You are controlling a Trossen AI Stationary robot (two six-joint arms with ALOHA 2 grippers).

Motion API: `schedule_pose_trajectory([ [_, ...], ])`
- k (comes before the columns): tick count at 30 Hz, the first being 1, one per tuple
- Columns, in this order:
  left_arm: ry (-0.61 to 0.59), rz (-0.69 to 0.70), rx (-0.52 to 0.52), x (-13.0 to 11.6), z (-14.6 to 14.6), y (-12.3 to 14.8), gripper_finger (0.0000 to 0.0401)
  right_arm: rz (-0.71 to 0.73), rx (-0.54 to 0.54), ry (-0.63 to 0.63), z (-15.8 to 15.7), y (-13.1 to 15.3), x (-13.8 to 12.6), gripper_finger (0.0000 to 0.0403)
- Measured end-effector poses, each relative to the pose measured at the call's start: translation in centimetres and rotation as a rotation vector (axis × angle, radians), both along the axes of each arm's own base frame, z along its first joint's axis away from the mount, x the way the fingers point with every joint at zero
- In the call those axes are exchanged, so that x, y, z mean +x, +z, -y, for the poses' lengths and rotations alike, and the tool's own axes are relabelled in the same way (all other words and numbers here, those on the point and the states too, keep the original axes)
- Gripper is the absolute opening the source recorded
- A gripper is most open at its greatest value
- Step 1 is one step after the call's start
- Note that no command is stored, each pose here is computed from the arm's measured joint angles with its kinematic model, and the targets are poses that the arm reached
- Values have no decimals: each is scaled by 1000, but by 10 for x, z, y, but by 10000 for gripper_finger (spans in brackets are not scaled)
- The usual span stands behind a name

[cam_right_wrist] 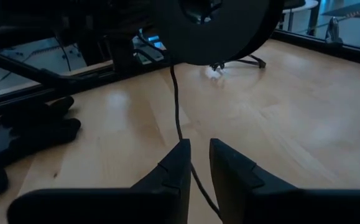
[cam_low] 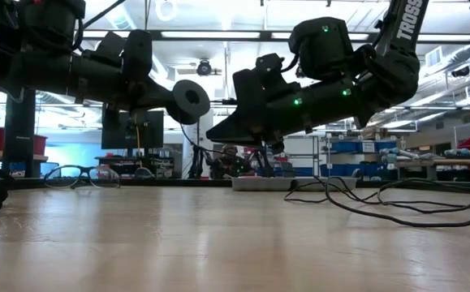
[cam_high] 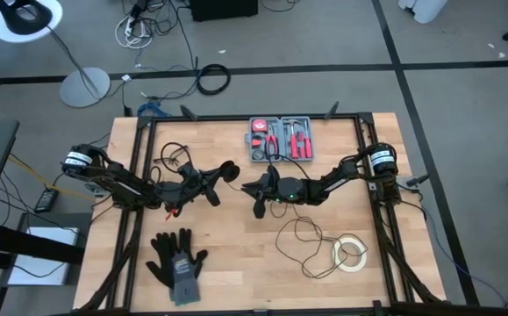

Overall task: Coil cords
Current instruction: Coil the black wire onto the black spool

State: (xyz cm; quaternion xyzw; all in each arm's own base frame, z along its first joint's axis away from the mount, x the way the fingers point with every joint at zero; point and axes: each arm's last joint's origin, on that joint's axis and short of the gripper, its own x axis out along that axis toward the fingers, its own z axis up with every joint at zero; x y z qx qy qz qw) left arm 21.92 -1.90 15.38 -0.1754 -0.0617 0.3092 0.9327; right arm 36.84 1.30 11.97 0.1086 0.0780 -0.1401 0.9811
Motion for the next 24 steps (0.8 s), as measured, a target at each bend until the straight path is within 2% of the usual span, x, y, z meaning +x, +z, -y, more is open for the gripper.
schedule_pose_trajectory([
  [24, -20, 16, -5, 0, 1, 1, 0, 2, 1, 0, 0, 0, 0, 61],
])
